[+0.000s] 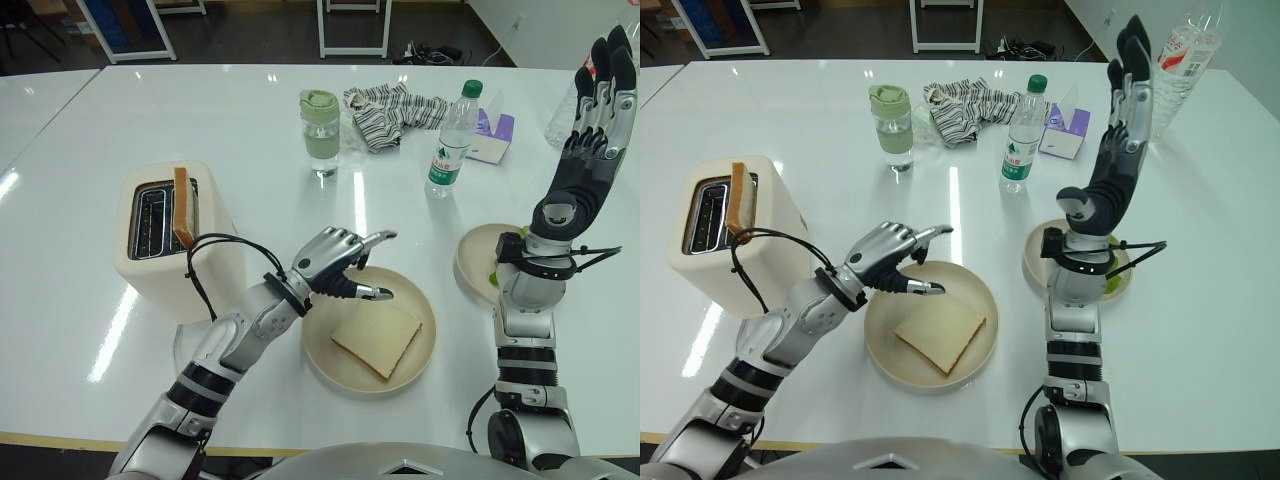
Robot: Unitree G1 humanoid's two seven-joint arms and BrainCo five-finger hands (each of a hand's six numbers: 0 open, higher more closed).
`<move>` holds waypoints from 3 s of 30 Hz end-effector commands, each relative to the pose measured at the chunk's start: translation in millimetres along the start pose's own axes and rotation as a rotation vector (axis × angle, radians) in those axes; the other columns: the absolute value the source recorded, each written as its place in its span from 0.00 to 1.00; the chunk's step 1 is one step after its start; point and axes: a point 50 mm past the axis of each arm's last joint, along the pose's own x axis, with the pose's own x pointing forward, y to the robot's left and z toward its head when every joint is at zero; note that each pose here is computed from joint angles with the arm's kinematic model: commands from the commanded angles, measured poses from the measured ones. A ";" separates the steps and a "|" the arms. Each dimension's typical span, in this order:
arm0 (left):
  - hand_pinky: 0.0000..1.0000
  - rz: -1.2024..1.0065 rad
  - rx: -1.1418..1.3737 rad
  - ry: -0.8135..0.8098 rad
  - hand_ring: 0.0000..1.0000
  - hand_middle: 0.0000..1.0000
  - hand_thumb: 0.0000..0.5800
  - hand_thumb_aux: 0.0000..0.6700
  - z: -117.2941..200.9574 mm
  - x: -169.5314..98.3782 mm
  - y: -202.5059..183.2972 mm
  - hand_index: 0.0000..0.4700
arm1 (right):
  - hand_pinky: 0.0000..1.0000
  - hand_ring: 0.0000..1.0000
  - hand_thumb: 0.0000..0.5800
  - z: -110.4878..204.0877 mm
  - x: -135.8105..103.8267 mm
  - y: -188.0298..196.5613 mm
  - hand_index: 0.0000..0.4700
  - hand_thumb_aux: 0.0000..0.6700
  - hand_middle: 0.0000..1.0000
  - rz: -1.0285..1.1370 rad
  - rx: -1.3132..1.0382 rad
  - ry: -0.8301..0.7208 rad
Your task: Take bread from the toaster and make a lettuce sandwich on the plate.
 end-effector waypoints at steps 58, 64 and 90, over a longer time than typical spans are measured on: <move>0.00 1.089 -0.085 -0.227 0.00 0.00 0.00 0.00 40.5 -58.8 118.1 0.00 | 0.00 0.00 1.00 -112.1 -142.8 -150.7 1.00 1.00 0.00 1.416 -1.328 0.474; 0.00 1.084 -0.080 -0.222 0.00 0.00 0.00 0.00 40.2 -59.0 117.6 0.00 | 0.00 0.00 1.00 -112.0 -147.6 -146.7 1.00 1.00 0.00 1.431 -1.292 0.480; 0.00 1.126 -0.157 -0.266 0.00 0.00 0.00 0.00 38.9 -47.7 126.0 0.00 | 0.00 0.00 1.00 -55.8 -73.8 -107.3 1.00 1.00 0.00 0.942 -1.254 -0.092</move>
